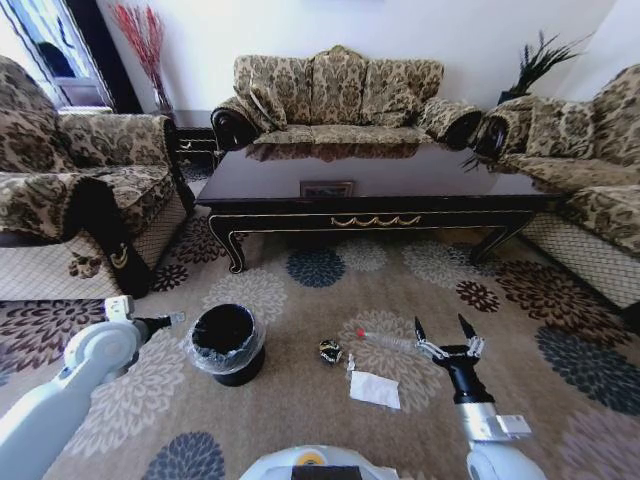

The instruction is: Move to the front of the table and pick up the trash from the floor, then place it into the trash bin.

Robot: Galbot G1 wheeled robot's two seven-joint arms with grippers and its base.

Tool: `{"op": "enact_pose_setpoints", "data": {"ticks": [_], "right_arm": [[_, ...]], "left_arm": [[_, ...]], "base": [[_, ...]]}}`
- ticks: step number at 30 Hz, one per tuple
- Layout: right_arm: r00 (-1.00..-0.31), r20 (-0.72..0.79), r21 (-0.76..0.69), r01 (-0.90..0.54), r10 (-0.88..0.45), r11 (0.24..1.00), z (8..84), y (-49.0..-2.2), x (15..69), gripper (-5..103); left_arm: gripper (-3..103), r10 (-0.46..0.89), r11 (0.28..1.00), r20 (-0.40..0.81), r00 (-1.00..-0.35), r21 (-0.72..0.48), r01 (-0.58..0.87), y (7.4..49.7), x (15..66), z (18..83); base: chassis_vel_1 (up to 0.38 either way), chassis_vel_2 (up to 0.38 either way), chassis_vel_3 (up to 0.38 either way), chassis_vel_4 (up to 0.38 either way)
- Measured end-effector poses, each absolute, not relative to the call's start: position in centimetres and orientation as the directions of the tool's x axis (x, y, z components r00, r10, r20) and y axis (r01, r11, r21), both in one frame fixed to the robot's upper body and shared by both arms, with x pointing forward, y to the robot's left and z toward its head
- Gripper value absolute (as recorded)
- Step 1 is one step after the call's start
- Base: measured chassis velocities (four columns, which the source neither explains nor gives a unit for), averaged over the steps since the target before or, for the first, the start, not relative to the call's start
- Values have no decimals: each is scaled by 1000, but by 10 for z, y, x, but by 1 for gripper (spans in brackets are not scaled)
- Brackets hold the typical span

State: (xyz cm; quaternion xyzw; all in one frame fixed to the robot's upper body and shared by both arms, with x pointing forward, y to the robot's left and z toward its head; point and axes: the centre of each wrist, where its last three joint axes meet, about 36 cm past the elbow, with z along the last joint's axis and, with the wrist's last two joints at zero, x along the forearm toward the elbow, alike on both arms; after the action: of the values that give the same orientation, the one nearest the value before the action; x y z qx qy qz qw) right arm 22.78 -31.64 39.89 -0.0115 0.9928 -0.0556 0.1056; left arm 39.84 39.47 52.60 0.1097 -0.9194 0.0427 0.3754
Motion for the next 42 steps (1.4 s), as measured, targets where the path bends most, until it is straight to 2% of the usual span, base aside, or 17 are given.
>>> {"op": "enact_pose_setpoints", "data": {"ticks": [10, 18, 38, 39, 40, 41, 42], "right_arm": [[-979, -194, -112, -39, -60, 993, 392, -314, 232, 100], [-981, -184, -115, -38, -59, 993, 390, -312, 228, 100], [-984, -172, -124, -30, -52, 992, 385, -312, 223, 100], [-984, -170, -125, -30, -52, 992, 384, -312, 223, 100], [-984, -170, -125, -31, -52, 992, 384, -312, 223, 100], [-984, -169, -125, -32, -53, 992, 383, -312, 223, 100], [-984, -169, -124, -32, -53, 992, 383, -312, 224, 100]], "left_arm": [[100, -104, 976, 735, -670, -54, -211, 405, 404, 490], [100, -40, 984, 732, -680, -88, -154, 400, 410, 466], [101, -50, 986, 758, -651, -64, -151, 388, 431, 411], [96, -54, 986, 756, -653, -62, -154, 387, 431, 410], [96, -56, 986, 755, -653, -60, -155, 387, 431, 409], [86, -60, 986, 754, -654, -58, -157, 387, 431, 406], [86, -61, 986, 753, -655, -58, -159, 387, 431, 405]], "base": [[0, 0, 0, 0], [0, 0, 0, 0], [0, 0, 0, 0], [0, 0, 0, 0], [0, 0, 0, 0], [0, 0, 0, 0], [0, 0, 0, 0]]}}
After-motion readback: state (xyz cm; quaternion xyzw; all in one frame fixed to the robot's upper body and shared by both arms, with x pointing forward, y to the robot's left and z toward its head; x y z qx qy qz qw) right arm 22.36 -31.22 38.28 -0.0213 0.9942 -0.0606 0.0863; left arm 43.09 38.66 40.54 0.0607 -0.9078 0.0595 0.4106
